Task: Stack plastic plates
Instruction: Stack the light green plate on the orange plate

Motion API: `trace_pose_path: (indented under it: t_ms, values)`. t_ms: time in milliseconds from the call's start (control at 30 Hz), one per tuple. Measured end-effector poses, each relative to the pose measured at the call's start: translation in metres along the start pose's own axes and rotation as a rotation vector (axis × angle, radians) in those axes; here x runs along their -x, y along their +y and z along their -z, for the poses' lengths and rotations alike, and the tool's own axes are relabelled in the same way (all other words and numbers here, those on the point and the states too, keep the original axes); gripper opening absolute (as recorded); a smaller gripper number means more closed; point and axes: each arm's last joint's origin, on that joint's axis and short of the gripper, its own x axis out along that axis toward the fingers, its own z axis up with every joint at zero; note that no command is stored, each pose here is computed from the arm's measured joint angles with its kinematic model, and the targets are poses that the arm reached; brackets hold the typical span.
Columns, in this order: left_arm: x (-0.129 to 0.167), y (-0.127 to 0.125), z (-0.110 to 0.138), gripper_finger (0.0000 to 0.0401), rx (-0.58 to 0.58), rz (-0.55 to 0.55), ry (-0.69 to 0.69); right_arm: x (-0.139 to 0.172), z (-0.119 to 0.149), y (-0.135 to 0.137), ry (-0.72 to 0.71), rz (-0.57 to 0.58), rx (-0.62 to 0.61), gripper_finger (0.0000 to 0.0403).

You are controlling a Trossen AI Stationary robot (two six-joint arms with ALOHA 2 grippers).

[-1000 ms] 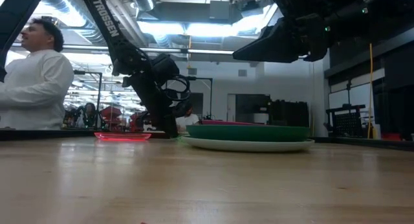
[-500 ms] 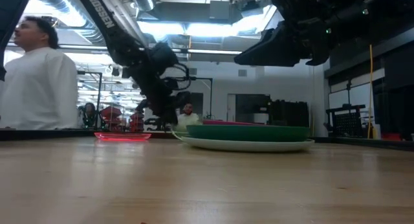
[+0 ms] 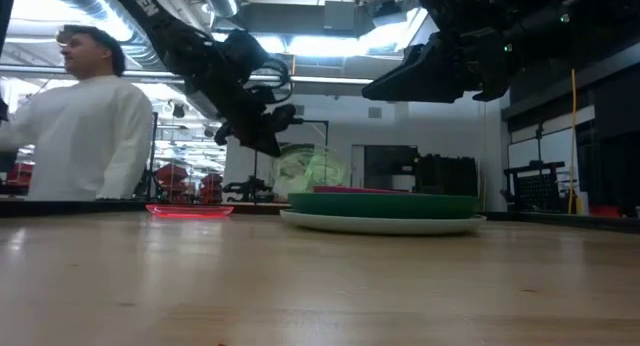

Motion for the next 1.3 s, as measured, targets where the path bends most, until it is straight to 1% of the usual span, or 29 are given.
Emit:
trace_pose_path:
  t_ms: [67,200,367,467,600,700,767,967,1100,1200,1300]
  values:
    - [0.004,-0.002,-0.003,0.0004,0.000,0.013,-0.012,0.000,0.000,0.000,0.000,0.000,0.000,0.0129]
    - [0.012,-0.011,-0.006,0.0004,-0.003,0.100,-0.020,0.000,0.000,0.000,0.001,0.000,0.000,0.0129]
    - [0.018,-0.026,-0.002,0.0004,-0.024,0.217,0.001,0.000,0.000,0.000,0.003,-0.001,0.000,0.0129]
    - [0.022,-0.037,0.002,0.0004,-0.041,0.264,0.011,0.000,0.000,0.000,-0.002,0.000,-0.008,0.0129]
    - [0.028,-0.051,0.007,0.0004,-0.065,0.303,0.016,0.000,-0.001,0.000,-0.013,0.001,-0.038,0.0129]
    - [0.033,-0.060,0.010,0.0004,-0.079,0.328,0.021,0.001,-0.007,0.005,-0.062,-0.012,-0.039,0.0129]
    - [0.035,-0.065,0.012,0.0004,-0.070,0.343,0.025,0.003,-0.012,0.010,-0.100,-0.024,-0.017,0.0129]
    - [0.042,-0.077,0.015,0.0004,-0.054,0.386,0.017,0.019,-0.033,0.028,-0.207,-0.052,0.104,0.0129]
    - [0.045,-0.083,0.016,0.0004,-0.056,0.394,0.000,0.029,-0.042,0.035,-0.254,-0.076,0.112,0.0129]
    - [0.046,-0.085,0.013,0.0004,-0.049,0.401,-0.040,0.031,-0.044,0.039,-0.262,-0.090,0.115,0.0129]
    - [0.047,-0.087,0.012,0.0004,-0.041,0.417,-0.051,0.031,-0.044,0.040,-0.259,-0.097,0.118,0.0129]
